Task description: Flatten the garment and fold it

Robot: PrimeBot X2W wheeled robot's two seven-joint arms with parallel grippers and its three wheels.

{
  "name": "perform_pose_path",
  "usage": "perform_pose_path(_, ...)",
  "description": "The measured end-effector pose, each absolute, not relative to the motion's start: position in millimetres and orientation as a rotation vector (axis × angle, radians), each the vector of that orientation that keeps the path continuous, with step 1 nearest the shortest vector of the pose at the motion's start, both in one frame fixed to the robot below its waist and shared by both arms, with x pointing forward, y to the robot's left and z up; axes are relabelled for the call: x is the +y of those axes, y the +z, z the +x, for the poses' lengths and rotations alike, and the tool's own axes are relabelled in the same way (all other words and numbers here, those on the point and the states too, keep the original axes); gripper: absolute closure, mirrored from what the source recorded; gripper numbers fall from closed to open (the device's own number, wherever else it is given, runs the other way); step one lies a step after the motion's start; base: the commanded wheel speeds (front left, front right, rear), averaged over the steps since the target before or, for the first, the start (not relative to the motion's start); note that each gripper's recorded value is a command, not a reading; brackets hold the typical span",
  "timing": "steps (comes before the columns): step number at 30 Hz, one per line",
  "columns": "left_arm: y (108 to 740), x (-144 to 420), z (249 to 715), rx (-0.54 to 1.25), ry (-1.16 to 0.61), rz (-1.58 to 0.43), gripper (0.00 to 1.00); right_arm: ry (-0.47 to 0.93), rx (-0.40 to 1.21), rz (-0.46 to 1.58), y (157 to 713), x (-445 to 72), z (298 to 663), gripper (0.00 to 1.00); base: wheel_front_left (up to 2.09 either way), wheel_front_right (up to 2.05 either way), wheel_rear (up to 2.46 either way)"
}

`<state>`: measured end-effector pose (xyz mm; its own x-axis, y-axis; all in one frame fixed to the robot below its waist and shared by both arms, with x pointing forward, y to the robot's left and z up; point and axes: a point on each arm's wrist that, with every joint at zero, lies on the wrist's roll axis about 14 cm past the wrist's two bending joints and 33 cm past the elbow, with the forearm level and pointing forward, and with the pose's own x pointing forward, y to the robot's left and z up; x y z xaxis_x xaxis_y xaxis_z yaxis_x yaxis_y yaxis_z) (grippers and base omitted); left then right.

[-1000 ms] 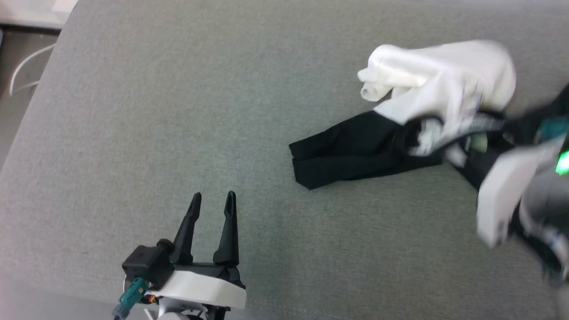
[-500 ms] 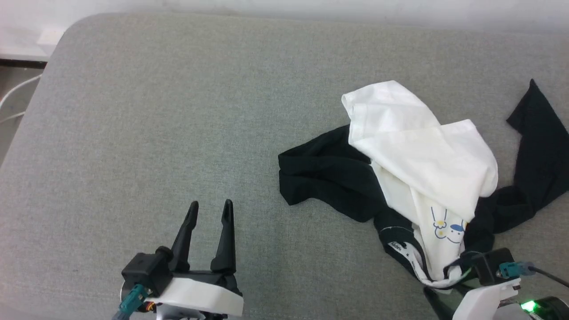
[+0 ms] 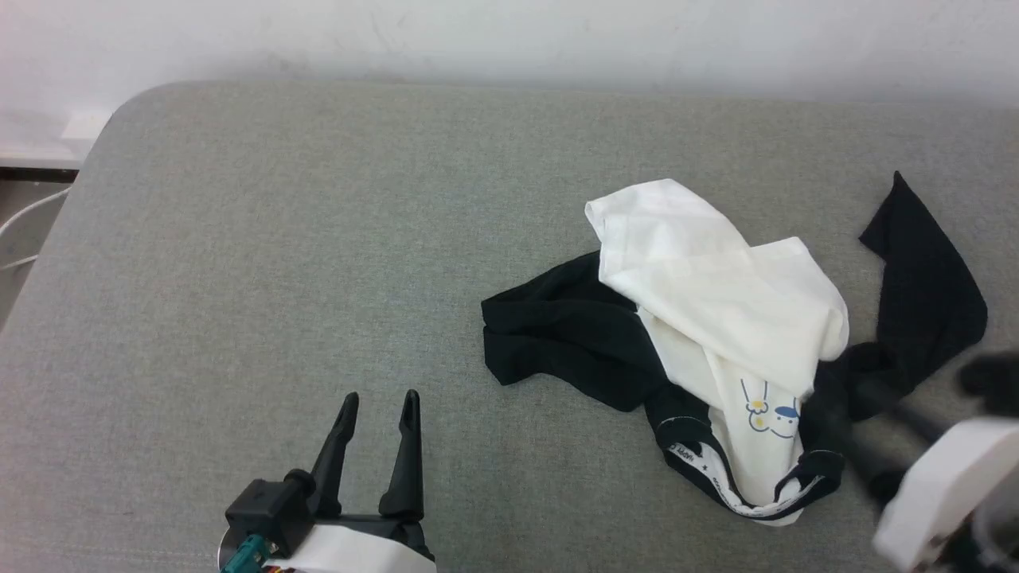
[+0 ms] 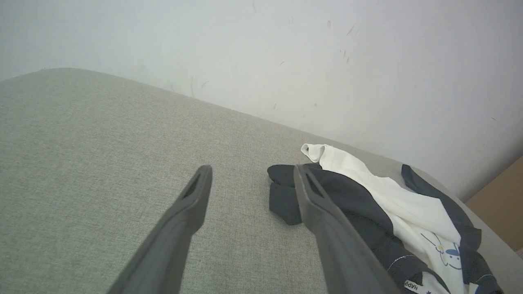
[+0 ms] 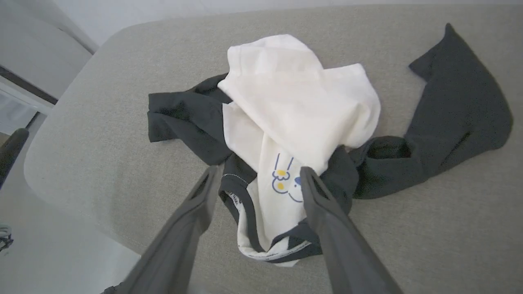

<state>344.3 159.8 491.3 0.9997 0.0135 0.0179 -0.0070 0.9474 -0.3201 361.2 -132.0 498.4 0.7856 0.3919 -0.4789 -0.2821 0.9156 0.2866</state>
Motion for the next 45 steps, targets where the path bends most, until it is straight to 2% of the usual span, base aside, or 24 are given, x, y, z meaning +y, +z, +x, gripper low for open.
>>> perform_pose_path(4,493.2,157.5,346.3,-0.025,0.002,-0.325,0.00,0.219,0.406,0.159,530.5,-170.9,391.3,0.00,0.00,0.00,0.00)
perform_pose_path(6,490.9,157.1,347.7,-0.018,0.001,-0.325,0.00,0.167,0.412,0.146,525.6,-181.6,402.1,0.00,0.00,0.00,0.00)
perform_pose_path(18,475.6,158.7,368.3,0.023,-0.002,-0.314,0.00,-0.008,0.776,0.003,433.0,-227.7,439.3,0.00,0.00,0.00,0.00)
perform_pose_path(29,461.1,177.7,367.4,0.062,0.063,-0.296,0.00,-0.002,1.003,-0.022,371.9,-218.3,446.7,0.00,0.00,0.00,0.00)
perform_pose_path(30,461.4,179.1,367.8,0.061,0.067,-0.295,0.00,-0.003,1.006,-0.023,370.9,-217.8,449.0,0.67,0.00,0.00,0.00)
perform_pose_path(31,461.6,180.6,368.4,0.060,0.071,-0.293,0.00,-0.006,1.003,-0.025,370.7,-217.6,451.6,1.00,0.00,0.00,0.00)
perform_pose_path(38,462.4,179.0,372.2,0.054,0.063,-0.294,0.00,-0.010,0.843,0.013,404.1,-216.8,479.1,1.00,0.00,0.00,0.00)
perform_pose_path(41,464.9,171.1,375.4,0.047,0.037,-0.302,0.00,-0.083,0.709,0.026,441.7,-246.4,491.4,1.00,0.00,0.00,0.00)
perform_pose_path(45,467.7,163.3,378.4,0.040,0.011,-0.309,0.00,-0.236,0.639,0.040,466.8,-304.3,474.1,1.00,0.00,0.00,0.00)
